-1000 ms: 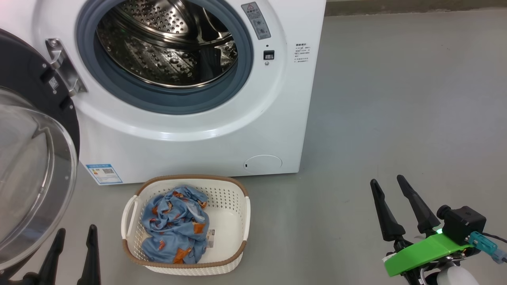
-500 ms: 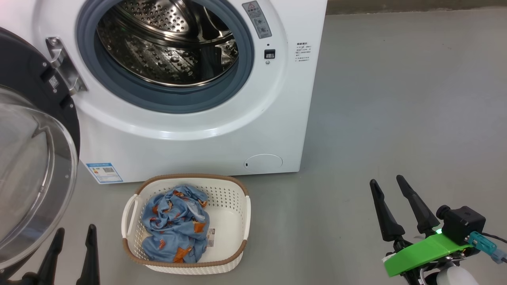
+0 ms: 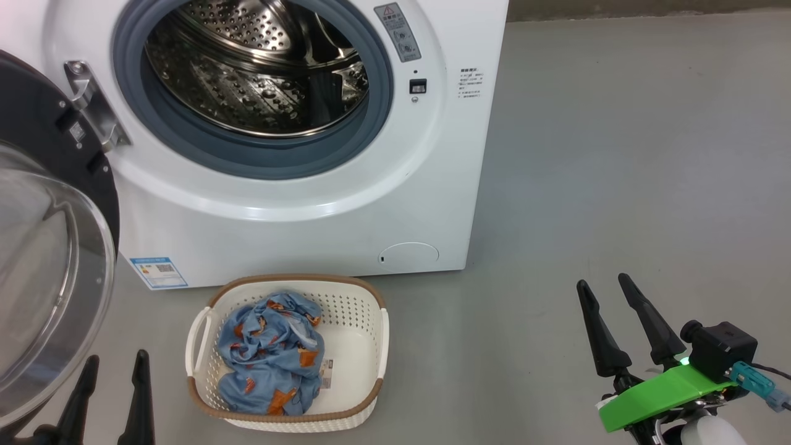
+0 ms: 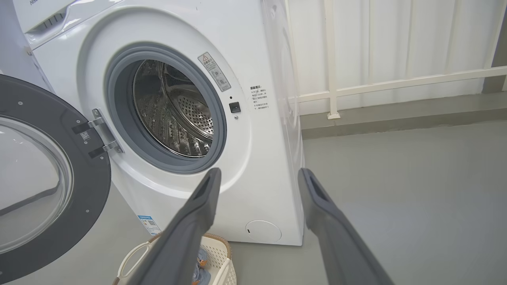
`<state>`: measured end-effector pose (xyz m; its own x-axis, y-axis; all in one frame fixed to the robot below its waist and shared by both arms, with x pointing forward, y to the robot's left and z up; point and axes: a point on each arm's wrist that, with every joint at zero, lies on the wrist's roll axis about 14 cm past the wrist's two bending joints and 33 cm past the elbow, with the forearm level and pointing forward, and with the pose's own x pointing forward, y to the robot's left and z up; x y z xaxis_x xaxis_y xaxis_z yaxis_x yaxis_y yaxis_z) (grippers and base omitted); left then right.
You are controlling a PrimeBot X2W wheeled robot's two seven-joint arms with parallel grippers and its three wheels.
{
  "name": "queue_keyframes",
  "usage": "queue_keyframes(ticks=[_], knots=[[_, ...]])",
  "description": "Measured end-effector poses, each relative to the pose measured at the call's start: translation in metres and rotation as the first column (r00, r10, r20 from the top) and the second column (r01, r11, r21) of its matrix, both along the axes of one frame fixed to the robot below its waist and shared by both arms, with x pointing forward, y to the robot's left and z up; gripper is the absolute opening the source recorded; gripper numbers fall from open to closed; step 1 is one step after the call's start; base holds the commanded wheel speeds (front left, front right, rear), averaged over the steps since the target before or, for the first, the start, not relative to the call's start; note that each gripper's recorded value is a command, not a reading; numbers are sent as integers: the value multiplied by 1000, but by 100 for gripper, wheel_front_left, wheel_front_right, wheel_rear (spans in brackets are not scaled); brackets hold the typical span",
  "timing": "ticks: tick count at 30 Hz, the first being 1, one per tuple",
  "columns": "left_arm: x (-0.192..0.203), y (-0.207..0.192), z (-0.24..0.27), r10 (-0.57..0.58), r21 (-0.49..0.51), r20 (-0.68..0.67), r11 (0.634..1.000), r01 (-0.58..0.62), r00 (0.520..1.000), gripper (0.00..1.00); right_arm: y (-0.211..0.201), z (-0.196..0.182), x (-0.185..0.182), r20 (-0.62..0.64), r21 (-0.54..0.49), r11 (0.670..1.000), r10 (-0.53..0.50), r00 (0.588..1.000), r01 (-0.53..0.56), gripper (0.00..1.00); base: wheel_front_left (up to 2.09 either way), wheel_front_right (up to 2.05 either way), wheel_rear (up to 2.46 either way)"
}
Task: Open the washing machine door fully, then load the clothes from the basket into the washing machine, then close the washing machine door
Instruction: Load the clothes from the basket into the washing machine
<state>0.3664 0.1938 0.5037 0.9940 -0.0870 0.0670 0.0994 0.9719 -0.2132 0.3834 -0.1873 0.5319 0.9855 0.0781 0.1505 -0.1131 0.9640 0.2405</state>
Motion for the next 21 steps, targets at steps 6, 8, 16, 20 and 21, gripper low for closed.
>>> queue_keyframes(ticks=[6, 8, 16, 20, 21], knots=[[0, 1, -1, 3, -1, -2, 1000, -3, 1000, 100, 0, -1, 1, -3, 1, 1000, -1, 1000, 1, 100, 57, -57, 0], [0, 1, -1, 5, -1, -2, 1000, -5, 1000, 100, 0, -1, 1, -3, 1, 1000, 0, 1000, 0, 100, 57, -57, 0], [0, 4, -1, 13, -1, -2, 1000, -13, 1000, 100, 1, -1, 2, -4, 1, 1000, 4, 1000, -4, 100, 58, -58, 0], [0, 6, -1, 18, -1, -3, 1000, -18, 1000, 100, 2, -2, 3, -5, 1, 1000, 6, 1000, -6, 100, 62, -62, 0], [0, 6, -1, 19, -1, -3, 1000, -19, 1000, 100, 2, -2, 3, -6, 1, 1000, 6, 1000, -6, 100, 62, -62, 0]])
